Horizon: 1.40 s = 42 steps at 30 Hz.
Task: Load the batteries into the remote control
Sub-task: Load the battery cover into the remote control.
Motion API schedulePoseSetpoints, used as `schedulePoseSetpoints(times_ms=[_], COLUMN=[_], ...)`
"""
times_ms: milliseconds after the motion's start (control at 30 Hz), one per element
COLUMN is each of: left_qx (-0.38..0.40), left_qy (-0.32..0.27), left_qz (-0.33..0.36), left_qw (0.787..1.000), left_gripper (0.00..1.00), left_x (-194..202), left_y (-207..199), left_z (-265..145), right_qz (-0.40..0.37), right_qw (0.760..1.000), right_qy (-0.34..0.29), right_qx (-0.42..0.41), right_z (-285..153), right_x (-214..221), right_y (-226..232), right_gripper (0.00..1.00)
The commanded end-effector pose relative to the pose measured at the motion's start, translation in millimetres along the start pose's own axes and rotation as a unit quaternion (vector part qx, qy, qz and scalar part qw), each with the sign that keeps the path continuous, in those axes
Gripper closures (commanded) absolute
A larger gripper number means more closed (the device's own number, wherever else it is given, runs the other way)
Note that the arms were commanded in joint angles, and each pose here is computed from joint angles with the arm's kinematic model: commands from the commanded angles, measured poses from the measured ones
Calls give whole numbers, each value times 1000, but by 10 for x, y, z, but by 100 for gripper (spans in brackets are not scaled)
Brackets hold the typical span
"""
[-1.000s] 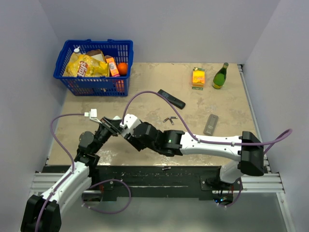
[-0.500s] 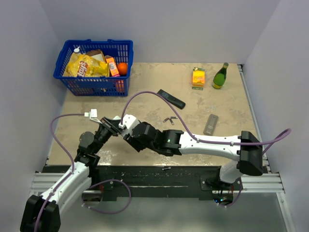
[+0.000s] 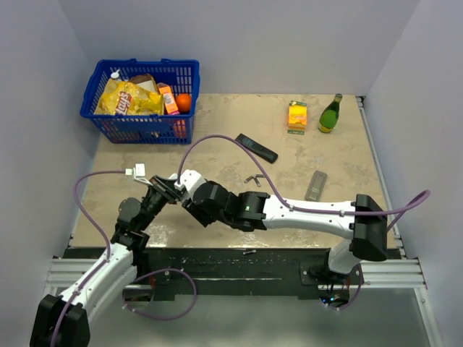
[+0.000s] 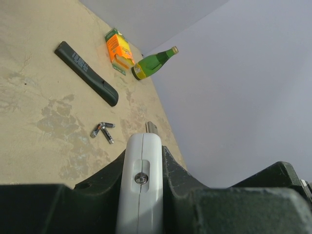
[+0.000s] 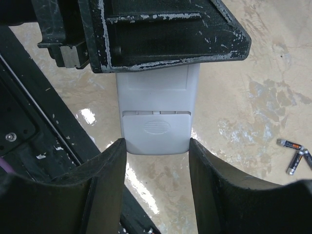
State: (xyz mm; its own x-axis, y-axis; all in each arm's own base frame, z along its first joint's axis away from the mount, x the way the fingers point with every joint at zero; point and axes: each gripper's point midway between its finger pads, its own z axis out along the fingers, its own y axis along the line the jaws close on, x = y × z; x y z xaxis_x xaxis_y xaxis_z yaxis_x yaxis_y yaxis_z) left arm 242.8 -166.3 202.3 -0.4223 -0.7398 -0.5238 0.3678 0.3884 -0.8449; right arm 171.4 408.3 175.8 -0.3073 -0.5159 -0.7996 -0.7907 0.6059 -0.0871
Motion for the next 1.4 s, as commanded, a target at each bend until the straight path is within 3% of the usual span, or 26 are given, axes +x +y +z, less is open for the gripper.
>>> schedulePoseSetpoints(times_ms=[0,367,733,1367], left_qx=[49,56,14,60], left_qy=[-21,-22,-21,-22], left_qz=[-2,-58,-113,-93], left_qw=[999,996,993,994], left_gripper=[100,100,100,100], left_x=[-132,-87,-14,-38], left_y=[-296,-300,-66,-239], left_z=[22,6,31,-4], right_qz=[11,11,-5,15], right_qw=[1000,1000,1000,998], right_qy=[-8,2,28,55], right_qx=[8,2,8,-4], right_z=[-29,-13,-5,42], right_x=[-159,-142,-56,6], right_y=[2,36,11,-51], right_gripper=[68,62,57,51])
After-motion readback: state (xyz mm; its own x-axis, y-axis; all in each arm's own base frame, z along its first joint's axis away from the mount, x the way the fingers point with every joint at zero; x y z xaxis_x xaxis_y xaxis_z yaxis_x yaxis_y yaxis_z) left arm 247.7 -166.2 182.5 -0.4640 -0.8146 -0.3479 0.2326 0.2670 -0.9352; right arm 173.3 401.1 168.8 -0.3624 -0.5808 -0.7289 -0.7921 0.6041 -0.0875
